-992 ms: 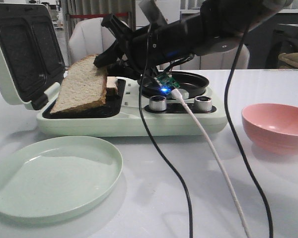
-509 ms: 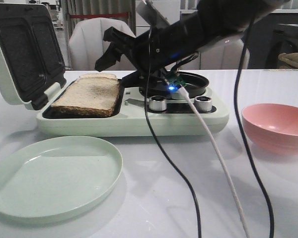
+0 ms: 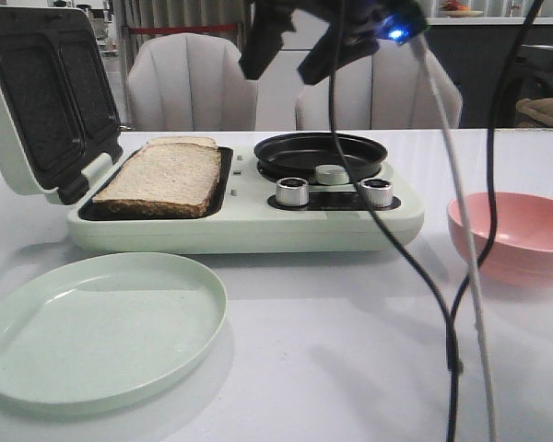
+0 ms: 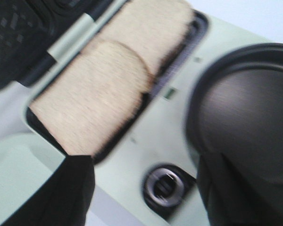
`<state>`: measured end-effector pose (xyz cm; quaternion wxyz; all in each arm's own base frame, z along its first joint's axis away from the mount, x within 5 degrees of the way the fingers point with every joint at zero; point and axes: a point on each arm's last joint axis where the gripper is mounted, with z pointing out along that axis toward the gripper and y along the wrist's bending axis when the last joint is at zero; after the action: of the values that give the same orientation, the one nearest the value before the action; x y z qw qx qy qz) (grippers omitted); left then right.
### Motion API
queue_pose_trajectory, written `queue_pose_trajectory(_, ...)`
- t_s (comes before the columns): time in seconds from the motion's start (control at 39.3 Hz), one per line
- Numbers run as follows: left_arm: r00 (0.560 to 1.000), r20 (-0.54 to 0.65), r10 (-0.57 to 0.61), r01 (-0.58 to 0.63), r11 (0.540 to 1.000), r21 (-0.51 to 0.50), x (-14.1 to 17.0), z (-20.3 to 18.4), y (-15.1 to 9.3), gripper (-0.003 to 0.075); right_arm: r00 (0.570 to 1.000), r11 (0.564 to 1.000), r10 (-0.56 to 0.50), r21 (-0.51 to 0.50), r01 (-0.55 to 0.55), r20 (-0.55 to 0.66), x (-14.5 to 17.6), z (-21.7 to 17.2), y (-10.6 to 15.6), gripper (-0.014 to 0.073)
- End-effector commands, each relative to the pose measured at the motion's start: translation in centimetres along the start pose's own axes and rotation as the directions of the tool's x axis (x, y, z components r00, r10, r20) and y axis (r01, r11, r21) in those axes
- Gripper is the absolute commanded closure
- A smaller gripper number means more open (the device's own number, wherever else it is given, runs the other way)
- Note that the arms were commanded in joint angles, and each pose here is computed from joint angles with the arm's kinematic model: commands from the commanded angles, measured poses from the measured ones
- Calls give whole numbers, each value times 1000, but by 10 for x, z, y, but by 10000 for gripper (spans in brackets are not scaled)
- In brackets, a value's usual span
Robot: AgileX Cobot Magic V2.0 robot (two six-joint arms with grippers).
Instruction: Make breakfast with bread and shrimp
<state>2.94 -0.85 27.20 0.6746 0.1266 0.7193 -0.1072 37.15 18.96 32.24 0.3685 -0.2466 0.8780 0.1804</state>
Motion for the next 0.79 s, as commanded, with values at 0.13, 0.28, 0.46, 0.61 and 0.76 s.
queue_pose_trajectory(0.13, 995, 96, -17, 16, 1000, 13, -14, -3, -1, 155, 995, 959, -32, 284, 4, 94, -22, -100, -9, 34)
queue_pose_trajectory(0.28, 995, 96, -17, 16, 1000, 13, -14, -3, -1, 155, 991, 926, 43, 368, -88, 130, -12, -139, -21, 34)
queue_pose_trajectory(0.46, 995, 96, -17, 16, 1000, 13, -14, -3, -1, 155, 984, 915, 48, 388, -112, 170, 18, -172, -20, 34)
queue_pose_trajectory(0.61, 995, 96, -17, 16, 1000, 13, -14, -3, -1, 155, 962, 930, 43, 341, -137, 270, 54, -193, -6, 34)
queue_pose_trajectory(0.76, 995, 96, -17, 16, 1000, 13, -14, -3, -1, 155, 896, 950, 84, 236, -204, 437, 91, -213, 10, 34)
